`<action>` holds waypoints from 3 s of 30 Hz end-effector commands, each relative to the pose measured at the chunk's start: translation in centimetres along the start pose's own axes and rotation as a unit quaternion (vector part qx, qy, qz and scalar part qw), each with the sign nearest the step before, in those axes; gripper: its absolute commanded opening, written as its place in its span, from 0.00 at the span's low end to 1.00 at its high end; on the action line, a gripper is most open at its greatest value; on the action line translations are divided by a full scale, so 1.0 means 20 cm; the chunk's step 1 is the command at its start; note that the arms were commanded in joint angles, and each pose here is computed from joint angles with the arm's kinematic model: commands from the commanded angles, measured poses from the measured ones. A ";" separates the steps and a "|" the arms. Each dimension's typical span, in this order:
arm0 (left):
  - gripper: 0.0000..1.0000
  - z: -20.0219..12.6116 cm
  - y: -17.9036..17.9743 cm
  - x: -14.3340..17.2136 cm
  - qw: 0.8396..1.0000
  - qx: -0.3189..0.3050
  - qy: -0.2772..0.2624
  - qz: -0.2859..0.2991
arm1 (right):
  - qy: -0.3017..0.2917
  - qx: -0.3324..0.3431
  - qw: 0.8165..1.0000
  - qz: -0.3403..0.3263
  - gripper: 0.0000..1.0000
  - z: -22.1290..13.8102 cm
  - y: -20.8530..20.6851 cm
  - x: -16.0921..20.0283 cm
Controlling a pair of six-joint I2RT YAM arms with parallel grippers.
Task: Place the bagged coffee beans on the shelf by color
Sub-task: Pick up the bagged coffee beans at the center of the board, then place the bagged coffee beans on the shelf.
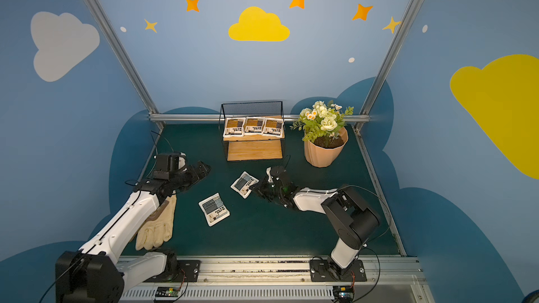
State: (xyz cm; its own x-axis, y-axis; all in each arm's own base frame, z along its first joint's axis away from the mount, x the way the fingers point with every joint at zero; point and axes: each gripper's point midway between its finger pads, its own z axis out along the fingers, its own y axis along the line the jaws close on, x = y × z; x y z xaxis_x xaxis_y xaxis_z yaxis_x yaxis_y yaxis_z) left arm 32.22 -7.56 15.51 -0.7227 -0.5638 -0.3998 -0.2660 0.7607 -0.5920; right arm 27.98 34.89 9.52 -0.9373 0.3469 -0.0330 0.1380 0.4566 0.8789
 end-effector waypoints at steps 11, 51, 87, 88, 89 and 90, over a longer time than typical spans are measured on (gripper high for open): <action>1.00 0.06 0.08 0.07 0.999 -0.018 0.040 -0.009 | -0.153 -0.070 0.986 0.017 0.00 0.19 0.25 -0.45; 1.00 0.02 0.07 0.15 0.998 0.003 0.059 -0.007 | -0.209 -0.049 0.966 0.142 0.21 0.87 0.16 -0.78; 1.00 0.00 0.13 0.40 0.995 -0.004 0.101 -0.027 | 0.039 0.036 0.995 -0.090 0.88 0.22 0.10 -0.04; 1.00 0.01 0.13 0.43 0.994 -0.007 0.104 -0.029 | 0.049 0.042 0.993 -0.095 0.88 0.19 0.07 -0.02; 1.00 0.01 0.14 0.46 0.994 -0.012 0.106 -0.031 | 0.055 0.043 0.992 -0.100 0.88 0.16 0.06 0.00; 1.00 0.01 0.15 0.49 0.993 -0.018 0.109 -0.033 | 0.062 0.045 0.992 -0.103 0.88 0.13 0.04 0.01</action>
State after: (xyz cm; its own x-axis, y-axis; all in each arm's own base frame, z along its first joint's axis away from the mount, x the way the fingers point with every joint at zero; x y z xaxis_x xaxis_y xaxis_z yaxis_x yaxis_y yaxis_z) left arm 25.51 -10.70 10.39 -0.8307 -0.5105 -0.2220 -0.2946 0.7416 -0.6027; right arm 31.50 39.34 10.69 -0.9523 0.2583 -0.1626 -0.0062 0.5161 0.8565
